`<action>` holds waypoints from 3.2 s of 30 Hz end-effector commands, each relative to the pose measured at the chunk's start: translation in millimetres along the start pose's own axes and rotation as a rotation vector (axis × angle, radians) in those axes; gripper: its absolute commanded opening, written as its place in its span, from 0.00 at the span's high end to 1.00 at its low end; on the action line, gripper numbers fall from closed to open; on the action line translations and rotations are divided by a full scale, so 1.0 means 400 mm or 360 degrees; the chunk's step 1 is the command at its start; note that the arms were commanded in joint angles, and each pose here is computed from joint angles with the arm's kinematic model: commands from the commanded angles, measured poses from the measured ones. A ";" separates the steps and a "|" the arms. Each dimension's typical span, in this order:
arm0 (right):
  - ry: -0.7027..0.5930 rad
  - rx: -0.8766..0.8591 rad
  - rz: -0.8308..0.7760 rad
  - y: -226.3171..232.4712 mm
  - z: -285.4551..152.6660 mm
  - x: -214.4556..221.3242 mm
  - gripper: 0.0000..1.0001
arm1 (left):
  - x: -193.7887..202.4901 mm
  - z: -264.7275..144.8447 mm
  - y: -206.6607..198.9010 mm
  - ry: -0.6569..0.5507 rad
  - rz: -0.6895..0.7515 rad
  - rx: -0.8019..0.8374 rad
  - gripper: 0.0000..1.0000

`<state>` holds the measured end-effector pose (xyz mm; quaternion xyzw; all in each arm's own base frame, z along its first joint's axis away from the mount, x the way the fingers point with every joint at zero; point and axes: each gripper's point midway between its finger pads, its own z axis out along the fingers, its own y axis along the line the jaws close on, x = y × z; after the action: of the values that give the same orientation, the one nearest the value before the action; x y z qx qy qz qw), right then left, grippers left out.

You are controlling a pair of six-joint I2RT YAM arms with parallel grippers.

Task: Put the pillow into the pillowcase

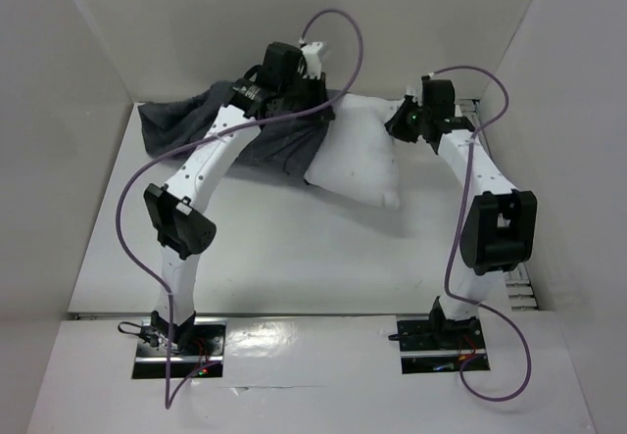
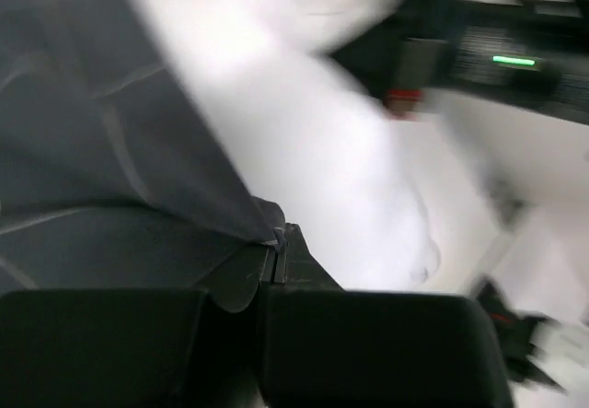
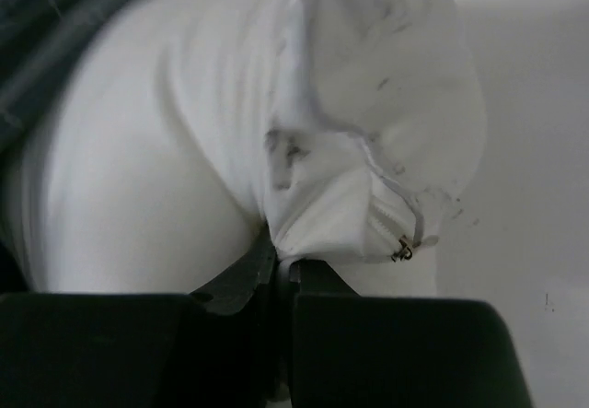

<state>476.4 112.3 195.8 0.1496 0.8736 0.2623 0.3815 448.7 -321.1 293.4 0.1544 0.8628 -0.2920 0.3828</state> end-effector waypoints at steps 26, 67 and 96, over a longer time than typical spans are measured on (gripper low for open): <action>0.0006 0.0098 0.0329 -0.056 -0.295 0.443 1.00 | 0.022 -0.220 -0.304 0.0036 0.0118 0.0550 0.22; 0.0133 -0.0069 0.0201 0.035 -0.172 0.418 1.00 | -0.016 0.099 -0.097 0.0026 -0.0244 0.0363 1.00; 0.0311 0.0012 -0.0187 0.028 -0.311 0.436 0.00 | 0.586 -0.267 0.240 -0.0152 -0.0088 -0.0695 0.00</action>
<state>271.0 156.8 165.8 0.0758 0.9172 0.2423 0.3070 244.7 -151.3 115.2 0.0596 0.9284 -0.0820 0.3576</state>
